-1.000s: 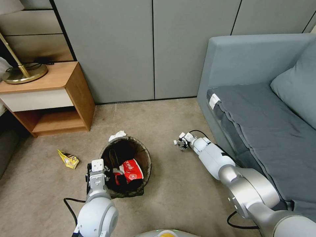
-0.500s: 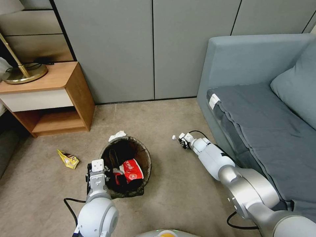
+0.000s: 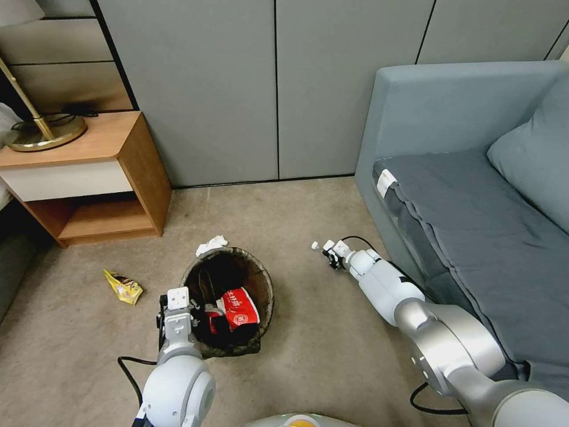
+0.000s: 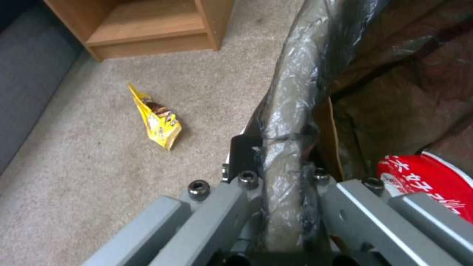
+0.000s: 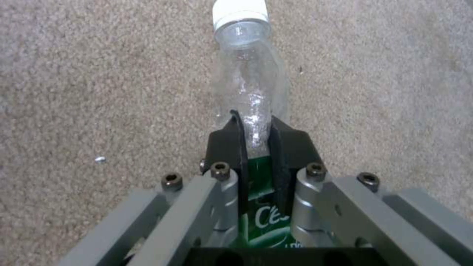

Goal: Pick up the trash bin, then pick up the garbage from the floor and place it into the trash bin.

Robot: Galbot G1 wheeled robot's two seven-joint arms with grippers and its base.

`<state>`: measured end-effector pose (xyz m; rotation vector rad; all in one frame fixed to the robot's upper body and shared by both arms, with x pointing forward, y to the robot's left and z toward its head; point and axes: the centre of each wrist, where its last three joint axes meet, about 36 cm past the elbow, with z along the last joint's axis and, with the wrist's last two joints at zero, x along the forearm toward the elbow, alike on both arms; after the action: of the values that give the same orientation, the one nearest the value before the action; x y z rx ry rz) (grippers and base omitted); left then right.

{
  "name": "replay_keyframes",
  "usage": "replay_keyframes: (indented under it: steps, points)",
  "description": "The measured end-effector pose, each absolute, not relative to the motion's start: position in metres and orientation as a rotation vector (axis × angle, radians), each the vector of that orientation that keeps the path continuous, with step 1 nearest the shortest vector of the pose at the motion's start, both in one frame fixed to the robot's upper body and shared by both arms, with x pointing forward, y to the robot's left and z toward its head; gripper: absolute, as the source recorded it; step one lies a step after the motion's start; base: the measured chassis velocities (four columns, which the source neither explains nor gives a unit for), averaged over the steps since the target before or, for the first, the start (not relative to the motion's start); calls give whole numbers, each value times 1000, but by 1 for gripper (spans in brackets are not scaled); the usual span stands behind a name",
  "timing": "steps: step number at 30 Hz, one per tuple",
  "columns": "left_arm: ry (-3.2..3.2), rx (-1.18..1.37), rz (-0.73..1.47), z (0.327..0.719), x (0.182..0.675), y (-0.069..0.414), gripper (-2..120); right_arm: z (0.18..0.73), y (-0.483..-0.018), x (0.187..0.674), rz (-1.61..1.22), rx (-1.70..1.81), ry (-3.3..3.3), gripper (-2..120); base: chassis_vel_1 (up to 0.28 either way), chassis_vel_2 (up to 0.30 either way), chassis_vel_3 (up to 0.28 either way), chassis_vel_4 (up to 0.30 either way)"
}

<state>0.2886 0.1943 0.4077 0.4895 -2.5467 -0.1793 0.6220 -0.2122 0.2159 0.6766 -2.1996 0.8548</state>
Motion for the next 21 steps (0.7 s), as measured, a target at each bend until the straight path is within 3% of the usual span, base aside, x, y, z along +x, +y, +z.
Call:
replay_keyframes:
  steps: [11, 21]
  points:
    - [-2546, 488, -188, 406, 292, 199, 0, 206, -213, 607, 761, 623, -2286, 8, 0, 0, 0, 0]
    - [-2536, 486, -194, 401, 299, 205, 0, 235, -222, 585, 452, 502, -2564, 8, 0, 0, 0, 0]
